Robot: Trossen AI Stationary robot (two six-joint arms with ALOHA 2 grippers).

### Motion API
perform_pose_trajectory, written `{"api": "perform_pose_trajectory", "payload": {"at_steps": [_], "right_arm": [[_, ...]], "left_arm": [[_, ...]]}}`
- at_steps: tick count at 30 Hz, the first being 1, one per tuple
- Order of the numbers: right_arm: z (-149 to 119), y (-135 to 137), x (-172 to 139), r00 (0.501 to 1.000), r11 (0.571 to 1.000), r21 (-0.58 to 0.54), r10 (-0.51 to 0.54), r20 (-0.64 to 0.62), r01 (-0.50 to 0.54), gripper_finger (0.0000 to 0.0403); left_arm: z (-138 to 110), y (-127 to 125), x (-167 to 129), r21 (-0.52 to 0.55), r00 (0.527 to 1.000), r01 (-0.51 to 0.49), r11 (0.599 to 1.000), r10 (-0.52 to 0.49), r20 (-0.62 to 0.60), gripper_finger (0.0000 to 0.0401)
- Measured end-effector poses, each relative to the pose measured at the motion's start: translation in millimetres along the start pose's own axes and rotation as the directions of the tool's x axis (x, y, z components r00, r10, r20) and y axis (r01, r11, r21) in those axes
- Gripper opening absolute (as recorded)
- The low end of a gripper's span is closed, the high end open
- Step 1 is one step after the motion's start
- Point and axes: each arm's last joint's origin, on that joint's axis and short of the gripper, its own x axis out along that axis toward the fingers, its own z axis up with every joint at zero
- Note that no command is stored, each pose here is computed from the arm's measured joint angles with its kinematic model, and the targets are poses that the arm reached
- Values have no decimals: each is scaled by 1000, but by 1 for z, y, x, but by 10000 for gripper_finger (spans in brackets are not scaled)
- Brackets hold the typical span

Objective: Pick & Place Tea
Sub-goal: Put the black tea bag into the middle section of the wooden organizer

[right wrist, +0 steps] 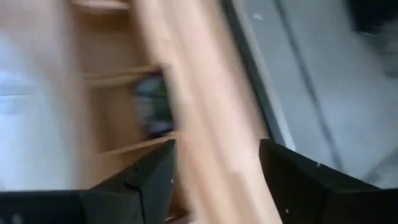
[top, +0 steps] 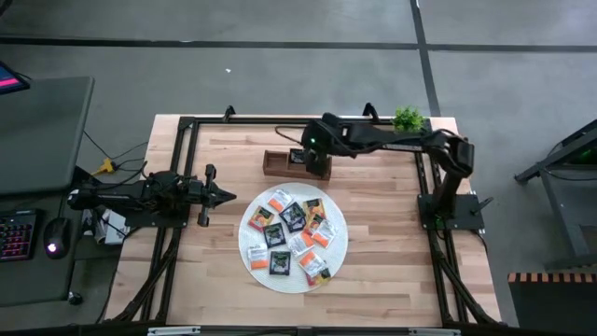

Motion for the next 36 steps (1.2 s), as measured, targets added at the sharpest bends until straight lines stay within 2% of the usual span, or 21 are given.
{"api": "perform_pose_trajectory", "payload": {"at_steps": [6,11,15,18,20,27,29,32,36], "right_arm": [[-1,31,-34,961,961,-1,277,23,-277,236],[-10,58,-35,912,901,151,410,5,-406,237],[-31,83,-19,888,850,302,459,-22,-432,237],[-50,103,-7,865,785,430,502,-20,-446,237],[-61,114,1,851,726,513,525,15,-458,237],[-88,129,22,789,438,712,551,270,-549,237],[-96,130,26,787,380,751,542,293,-541,237],[-106,130,31,789,344,786,550,275,-514,237],[-110,129,32,789,349,801,569,231,-487,237]], "left_arm": [[0,0,0,0,1000,0,1000,0,0,0],[0,0,0,0,1000,0,1000,0,0,0],[0,0,0,0,1000,0,1000,0,0,0],[0,0,0,0,1000,0,1000,0,0,0],[0,0,0,0,1000,0,1000,0,0,0],[0,0,0,0,1000,0,1000,0,0,0],[0,0,0,0,1000,0,1000,0,0,0],[0,0,0,0,1000,0,1000,0,0,0],[0,0,0,0,1000,0,1000,0,0,0]]}}
